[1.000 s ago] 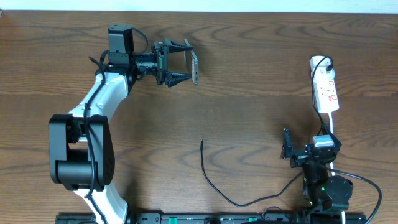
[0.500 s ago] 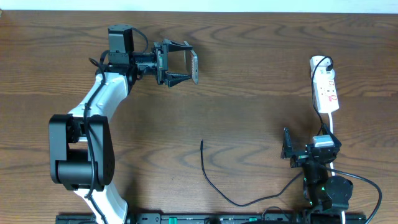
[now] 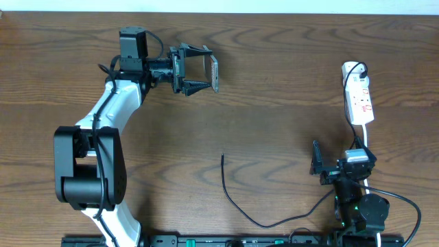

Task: Plug charger to phone and switch on socket
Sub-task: 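Lift the phone with the left gripper and raise it upright, then move the right gripper forward toward the held phone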

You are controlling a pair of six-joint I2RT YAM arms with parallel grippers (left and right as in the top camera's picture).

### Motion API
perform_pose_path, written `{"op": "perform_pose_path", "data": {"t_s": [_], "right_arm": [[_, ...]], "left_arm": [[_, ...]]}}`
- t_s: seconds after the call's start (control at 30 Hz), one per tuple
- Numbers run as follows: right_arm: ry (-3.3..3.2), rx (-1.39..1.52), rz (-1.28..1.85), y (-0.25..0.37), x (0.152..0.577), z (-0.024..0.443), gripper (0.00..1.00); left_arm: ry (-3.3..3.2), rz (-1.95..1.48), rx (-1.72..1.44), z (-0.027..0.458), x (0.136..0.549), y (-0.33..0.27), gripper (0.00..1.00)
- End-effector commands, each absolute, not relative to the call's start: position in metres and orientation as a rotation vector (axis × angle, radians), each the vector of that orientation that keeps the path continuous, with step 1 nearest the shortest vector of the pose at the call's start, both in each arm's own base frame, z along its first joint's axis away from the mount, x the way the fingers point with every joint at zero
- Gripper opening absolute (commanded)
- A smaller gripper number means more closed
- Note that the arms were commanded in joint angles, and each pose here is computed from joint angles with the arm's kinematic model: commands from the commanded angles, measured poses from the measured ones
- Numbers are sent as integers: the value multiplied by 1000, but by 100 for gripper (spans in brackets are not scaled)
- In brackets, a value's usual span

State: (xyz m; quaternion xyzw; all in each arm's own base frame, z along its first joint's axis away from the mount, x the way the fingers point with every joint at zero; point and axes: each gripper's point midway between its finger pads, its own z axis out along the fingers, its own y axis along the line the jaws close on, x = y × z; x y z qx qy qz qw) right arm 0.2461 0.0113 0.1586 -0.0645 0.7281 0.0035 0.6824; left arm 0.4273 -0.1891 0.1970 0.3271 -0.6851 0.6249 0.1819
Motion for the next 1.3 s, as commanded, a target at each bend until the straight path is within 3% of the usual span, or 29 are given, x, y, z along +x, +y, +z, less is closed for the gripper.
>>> {"op": "perform_pose_path", "data": {"t_s": [0.0,1.27], "right_arm": [[1634,-134,14,11,246,158,99],[1634,-134,14,11,246,158,99]], "left_arm": [[-1935,1804,844,218,424,-190,7],[-1960,1839,809,222,426,-190,7]]}}
